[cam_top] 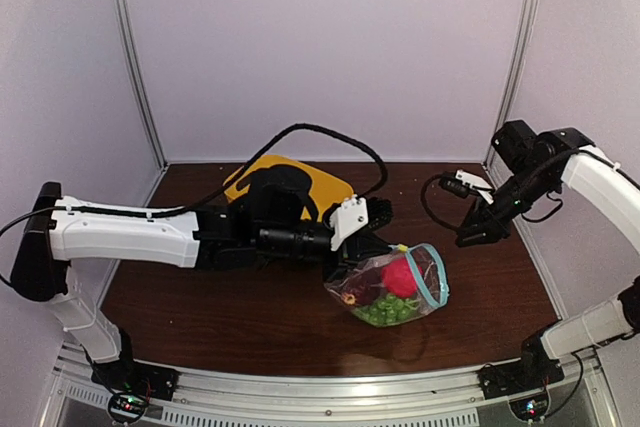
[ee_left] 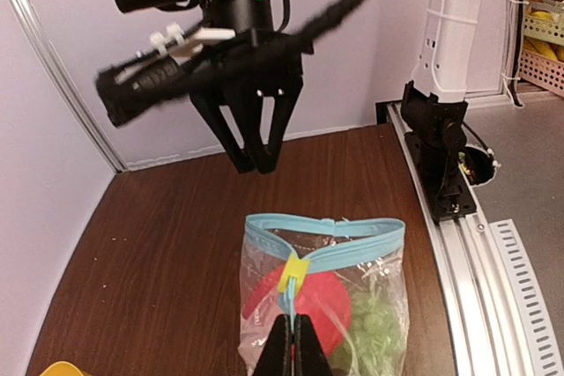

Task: Place the food in the zip-top bag and seal the zipper
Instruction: Pick up the zipper food storage bag at the corner of the board, then hold the zipper from the zipper food storage bag.

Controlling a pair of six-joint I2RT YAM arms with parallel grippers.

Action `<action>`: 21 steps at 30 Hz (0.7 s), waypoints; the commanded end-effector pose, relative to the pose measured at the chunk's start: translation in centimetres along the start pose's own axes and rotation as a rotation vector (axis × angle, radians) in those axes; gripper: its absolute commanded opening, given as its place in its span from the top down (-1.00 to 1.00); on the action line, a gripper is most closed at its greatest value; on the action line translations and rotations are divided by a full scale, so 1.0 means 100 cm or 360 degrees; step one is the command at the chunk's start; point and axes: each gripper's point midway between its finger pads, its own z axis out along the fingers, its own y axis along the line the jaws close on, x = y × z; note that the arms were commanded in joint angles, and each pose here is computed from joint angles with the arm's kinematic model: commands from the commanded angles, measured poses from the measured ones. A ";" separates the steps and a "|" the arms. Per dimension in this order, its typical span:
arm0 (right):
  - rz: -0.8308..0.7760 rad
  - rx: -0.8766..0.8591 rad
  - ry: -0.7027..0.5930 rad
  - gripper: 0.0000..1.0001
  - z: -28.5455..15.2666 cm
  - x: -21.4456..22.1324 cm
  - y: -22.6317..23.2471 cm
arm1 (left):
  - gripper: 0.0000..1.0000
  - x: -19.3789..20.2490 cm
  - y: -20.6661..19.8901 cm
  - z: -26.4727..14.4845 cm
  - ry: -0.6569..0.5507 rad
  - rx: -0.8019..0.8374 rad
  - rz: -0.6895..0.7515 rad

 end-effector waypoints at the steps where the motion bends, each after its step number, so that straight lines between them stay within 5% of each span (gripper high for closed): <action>1: -0.0229 -0.0117 -0.0236 0.27 -0.045 -0.031 0.039 | 1.00 0.023 -0.015 0.014 0.0068 0.0092 -0.0184; 4: -0.0320 -0.0078 -0.0350 0.11 -0.046 -0.044 0.045 | 1.00 0.024 -0.013 0.022 0.0085 0.0099 -0.0268; 12: -0.0437 -0.0150 -0.0367 0.20 -0.010 -0.067 0.061 | 1.00 0.039 -0.008 0.036 0.0220 0.0066 -0.0589; 21: -0.0543 -0.0181 -0.0460 0.25 -0.012 -0.098 0.082 | 1.00 0.002 0.010 0.025 0.0089 -0.0040 -0.0779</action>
